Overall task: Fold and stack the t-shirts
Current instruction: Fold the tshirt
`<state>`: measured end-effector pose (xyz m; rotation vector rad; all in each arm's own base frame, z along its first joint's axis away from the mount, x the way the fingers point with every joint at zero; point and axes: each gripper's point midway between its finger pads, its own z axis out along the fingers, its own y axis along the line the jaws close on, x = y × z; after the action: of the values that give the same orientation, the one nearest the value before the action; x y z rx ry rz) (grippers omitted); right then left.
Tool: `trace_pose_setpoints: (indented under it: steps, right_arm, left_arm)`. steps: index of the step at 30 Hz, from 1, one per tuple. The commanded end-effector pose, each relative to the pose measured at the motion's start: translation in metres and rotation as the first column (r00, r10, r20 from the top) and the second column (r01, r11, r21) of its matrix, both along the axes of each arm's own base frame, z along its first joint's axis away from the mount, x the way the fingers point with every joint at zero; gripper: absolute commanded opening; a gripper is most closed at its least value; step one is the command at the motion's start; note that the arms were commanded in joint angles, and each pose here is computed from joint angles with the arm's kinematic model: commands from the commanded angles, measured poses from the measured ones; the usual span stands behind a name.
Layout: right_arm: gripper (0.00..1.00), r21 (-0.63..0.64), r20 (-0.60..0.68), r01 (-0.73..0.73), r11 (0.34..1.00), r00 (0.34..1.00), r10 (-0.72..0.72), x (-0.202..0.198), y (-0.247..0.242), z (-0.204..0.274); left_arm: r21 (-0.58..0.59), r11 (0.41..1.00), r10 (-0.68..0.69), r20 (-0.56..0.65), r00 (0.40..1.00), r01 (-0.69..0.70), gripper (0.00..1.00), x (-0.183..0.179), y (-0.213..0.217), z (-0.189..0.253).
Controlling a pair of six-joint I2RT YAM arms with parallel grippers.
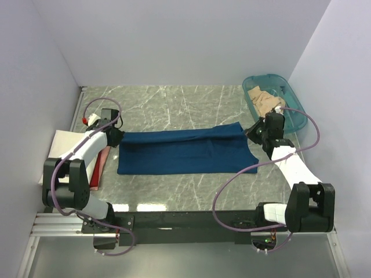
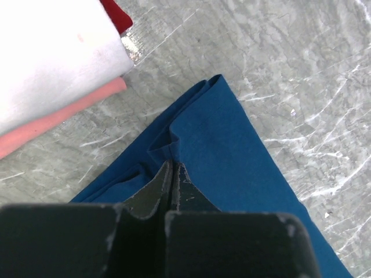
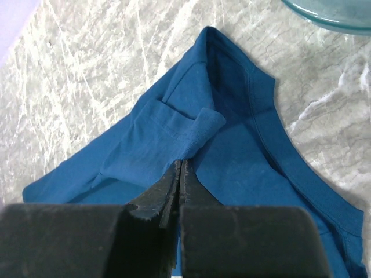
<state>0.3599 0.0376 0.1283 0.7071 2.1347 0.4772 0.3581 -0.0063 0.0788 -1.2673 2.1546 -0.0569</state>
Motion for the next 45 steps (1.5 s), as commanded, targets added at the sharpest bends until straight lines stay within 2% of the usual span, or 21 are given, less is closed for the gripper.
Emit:
trace_pose_setpoints:
  steps: [1,16,27,35,36,38,39,40,41,43,45]
  right_arm:
    - [0.0,-0.022,0.029,0.026,0.999,0.999,-0.025,-0.003,-0.006,0.007]
    - [0.0,-0.031,-0.02,0.038,0.999,0.999,-0.039,-0.026,-0.008,-0.02]
    - [0.0,-0.029,-0.003,0.043,0.999,0.999,-0.043,-0.032,-0.01,-0.012]
    - [0.0,0.002,-0.05,0.038,0.999,0.998,-0.038,-0.046,-0.008,-0.043]
    - [0.04,0.019,-0.063,0.024,1.0,0.998,-0.023,-0.049,-0.004,-0.049]
    - [0.18,0.032,-0.069,0.014,0.999,0.998,-0.011,-0.052,-0.002,-0.054]
    - [0.28,0.035,-0.065,0.009,0.999,0.998,-0.007,-0.053,-0.001,-0.053]
    - [0.48,0.033,-0.068,0.003,0.999,0.998,0.0,-0.054,0.0,-0.054]
    - [0.56,0.031,-0.061,0.002,1.0,0.998,0.0,-0.054,-0.001,-0.051]
    - [0.68,0.015,-0.048,-0.001,1.0,0.999,0.001,-0.054,-0.002,-0.042]
    - [0.68,0.013,-0.023,-0.029,0.999,0.999,0.03,-0.052,0.004,-0.032]
  left_arm:
    - [0.002,1.0,0.006,0.06,0.998,-0.006,0.01,0.004,0.003,0.016]
    - [0.001,1.0,0.009,0.044,0.999,-0.009,0.01,-0.013,0.005,0.0]
    - [0.002,1.0,0.012,0.056,0.998,-0.012,0.01,-0.02,0.008,0.002]
    - [-0.003,1.0,0.01,0.033,0.999,-0.009,0.01,-0.03,0.007,-0.016]
    - [-0.004,1.0,0.005,0.038,0.999,-0.005,0.01,-0.03,0.007,-0.017]
    - [-0.004,1.0,0.0,0.032,0.999,0.0,0.11,-0.034,0.007,-0.021]
    - [-0.011,1.0,-0.003,0.037,0.999,0.003,0.24,-0.035,0.006,-0.021]
    - [-0.013,1.0,-0.01,0.051,0.999,0.01,0.31,-0.034,0.005,-0.019]
    - [-0.015,1.0,-0.015,0.067,0.998,0.016,0.36,-0.034,0.005,-0.015]
    - [-0.011,1.0,-0.021,0.086,0.996,0.022,0.49,-0.034,0.005,-0.008]
    - [-0.005,1.0,-0.023,0.114,0.993,0.024,0.55,-0.032,0.006,0.003]
